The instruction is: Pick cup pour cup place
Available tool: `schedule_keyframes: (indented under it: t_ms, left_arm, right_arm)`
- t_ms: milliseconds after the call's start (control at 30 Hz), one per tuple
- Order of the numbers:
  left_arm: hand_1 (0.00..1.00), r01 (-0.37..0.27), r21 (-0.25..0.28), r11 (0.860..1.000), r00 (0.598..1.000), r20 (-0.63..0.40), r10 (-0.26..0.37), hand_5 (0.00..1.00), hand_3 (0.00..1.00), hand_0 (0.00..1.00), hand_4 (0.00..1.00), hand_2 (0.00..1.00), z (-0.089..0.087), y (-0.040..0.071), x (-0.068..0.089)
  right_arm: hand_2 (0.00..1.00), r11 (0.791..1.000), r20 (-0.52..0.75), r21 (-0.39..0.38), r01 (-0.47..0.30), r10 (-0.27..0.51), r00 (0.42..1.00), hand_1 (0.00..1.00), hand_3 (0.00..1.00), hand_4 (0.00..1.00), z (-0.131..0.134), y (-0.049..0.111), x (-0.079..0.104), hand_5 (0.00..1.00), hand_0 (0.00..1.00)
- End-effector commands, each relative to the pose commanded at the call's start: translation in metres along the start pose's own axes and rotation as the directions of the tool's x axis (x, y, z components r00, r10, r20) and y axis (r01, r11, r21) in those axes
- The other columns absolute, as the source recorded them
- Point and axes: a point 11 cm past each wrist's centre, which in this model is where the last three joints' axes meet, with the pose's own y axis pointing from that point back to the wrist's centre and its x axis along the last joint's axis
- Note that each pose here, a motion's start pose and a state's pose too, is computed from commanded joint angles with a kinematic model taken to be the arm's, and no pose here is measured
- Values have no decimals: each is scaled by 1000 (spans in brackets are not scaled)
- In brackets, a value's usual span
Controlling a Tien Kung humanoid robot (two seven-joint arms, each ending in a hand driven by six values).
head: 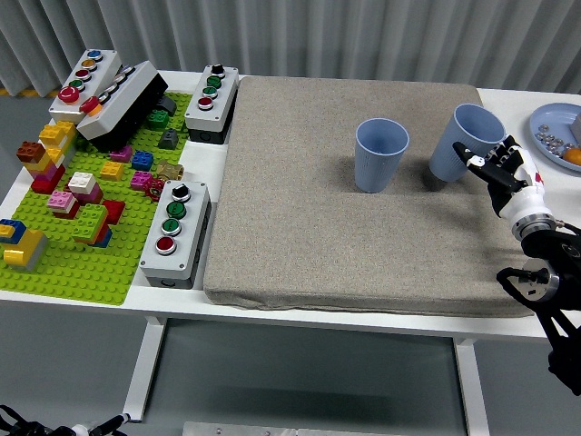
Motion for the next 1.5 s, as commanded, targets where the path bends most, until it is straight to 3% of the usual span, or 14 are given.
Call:
schedule_keyframes:
  t_ms: [133, 833, 867, 1067, 1100, 1267, 1300, 1467, 1500]
  left_arm:
    - [846, 0, 0, 1000, 1000, 1, 0, 998, 778, 841, 588, 875, 0, 0, 0]
    - [845, 1, 0, 1000, 1000, 4, -1, 998, 777, 841, 587, 875, 1, 0, 0]
    - [845, 1, 0, 1000, 1000, 4, -1, 998, 777, 840, 586, 875, 1, 0, 0]
    - [845, 1, 1, 1000, 1000, 4, -1, 998, 777, 840, 586, 875, 0, 0, -1]
    - [844, 2, 1, 1000, 1000, 4, -2, 998, 778, 841, 586, 874, 0, 0, -1]
    - [844, 3, 3, 1000, 1000, 4, -3, 998, 778, 841, 586, 874, -1, 0, -1]
    - [844, 3, 3, 1000, 1000, 4, -3, 998, 777, 841, 586, 875, -1, 0, -2]
    - [844, 3, 3, 1000, 1000, 4, -3, 998, 777, 841, 586, 875, -2, 0, -2]
    - [844, 3, 3, 1000, 1000, 4, -3, 998, 777, 841, 586, 874, -1, 0, -2]
  right_arm:
    - [547, 1000, -62, 0, 4, -4, 998, 669, 568, 696, 5, 1, -2, 94, 787]
    - [547, 1000, -150, -13, -2, 0, 989, 669, 571, 688, 22, 4, 2, 92, 786]
    - [626, 1000, -154, -10, 4, -6, 988, 724, 678, 684, 21, 4, 1, 88, 802]
    - [626, 999, -181, 2, 51, -49, 982, 724, 678, 684, 17, 4, -1, 88, 802]
    - [821, 998, -181, 0, 57, -56, 982, 829, 872, 739, 16, 3, -1, 139, 881]
    - [821, 997, -184, -14, 70, -71, 980, 829, 872, 739, 16, 3, 2, 139, 881]
    - [898, 997, -187, -19, 72, -74, 980, 859, 910, 760, 17, 3, 3, 167, 901]
    - [898, 996, -189, -37, 83, -88, 978, 859, 910, 760, 18, 3, 4, 167, 901]
    - [983, 995, -189, -41, 88, -94, 978, 915, 963, 789, 18, 3, 3, 205, 948]
